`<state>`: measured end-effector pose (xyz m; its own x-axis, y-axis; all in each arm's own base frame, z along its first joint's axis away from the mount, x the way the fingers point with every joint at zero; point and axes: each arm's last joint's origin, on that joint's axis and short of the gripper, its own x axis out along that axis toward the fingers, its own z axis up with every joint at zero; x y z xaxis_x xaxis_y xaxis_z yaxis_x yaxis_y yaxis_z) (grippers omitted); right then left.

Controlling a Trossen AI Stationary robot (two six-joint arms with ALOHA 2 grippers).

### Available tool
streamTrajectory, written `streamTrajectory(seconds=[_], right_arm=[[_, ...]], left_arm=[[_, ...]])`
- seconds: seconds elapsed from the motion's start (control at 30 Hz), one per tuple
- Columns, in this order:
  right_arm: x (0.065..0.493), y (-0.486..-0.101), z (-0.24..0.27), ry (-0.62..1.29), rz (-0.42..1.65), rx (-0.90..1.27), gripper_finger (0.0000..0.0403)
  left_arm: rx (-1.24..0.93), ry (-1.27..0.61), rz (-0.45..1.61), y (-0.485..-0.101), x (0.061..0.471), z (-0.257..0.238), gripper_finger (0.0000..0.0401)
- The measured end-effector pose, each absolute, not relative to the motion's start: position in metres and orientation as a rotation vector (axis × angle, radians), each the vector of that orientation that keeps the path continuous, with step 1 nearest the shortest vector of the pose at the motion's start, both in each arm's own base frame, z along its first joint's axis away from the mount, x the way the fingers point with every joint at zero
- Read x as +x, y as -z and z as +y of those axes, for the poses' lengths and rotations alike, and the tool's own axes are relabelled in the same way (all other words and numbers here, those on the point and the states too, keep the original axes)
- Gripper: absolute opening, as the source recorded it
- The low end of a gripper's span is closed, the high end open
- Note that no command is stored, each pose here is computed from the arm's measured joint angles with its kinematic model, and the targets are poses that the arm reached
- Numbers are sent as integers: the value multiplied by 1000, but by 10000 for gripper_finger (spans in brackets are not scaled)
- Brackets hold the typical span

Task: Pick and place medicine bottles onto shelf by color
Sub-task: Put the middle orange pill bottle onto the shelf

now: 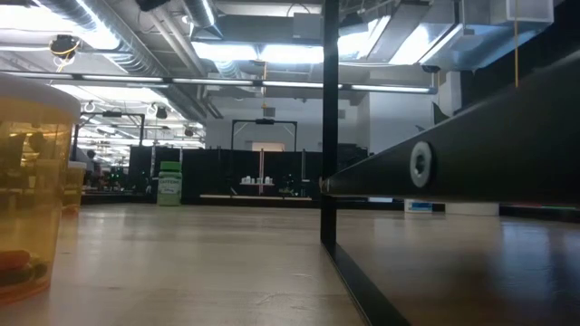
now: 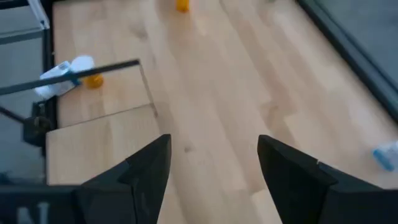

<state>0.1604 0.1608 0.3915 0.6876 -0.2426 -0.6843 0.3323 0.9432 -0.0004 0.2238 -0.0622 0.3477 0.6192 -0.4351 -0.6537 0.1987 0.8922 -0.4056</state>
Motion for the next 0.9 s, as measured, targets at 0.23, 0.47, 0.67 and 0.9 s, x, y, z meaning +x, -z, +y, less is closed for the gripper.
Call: streamTrajectory(seconds=[0.23,0.47,0.67,0.9], right_arm=[[171,-404,147,348,705,48,241],[179,-406,136,390,712,31,241],[185,-406,130,419,712,42,241],[190,-406,123,456,712,55,241]], left_arm=[[-302,420,891,-344,216,-82,198],[-371,365,905,-344,212,-99,198],[-440,282,913,-342,210,-108,198],[-444,163,917,-339,208,-105,198]])
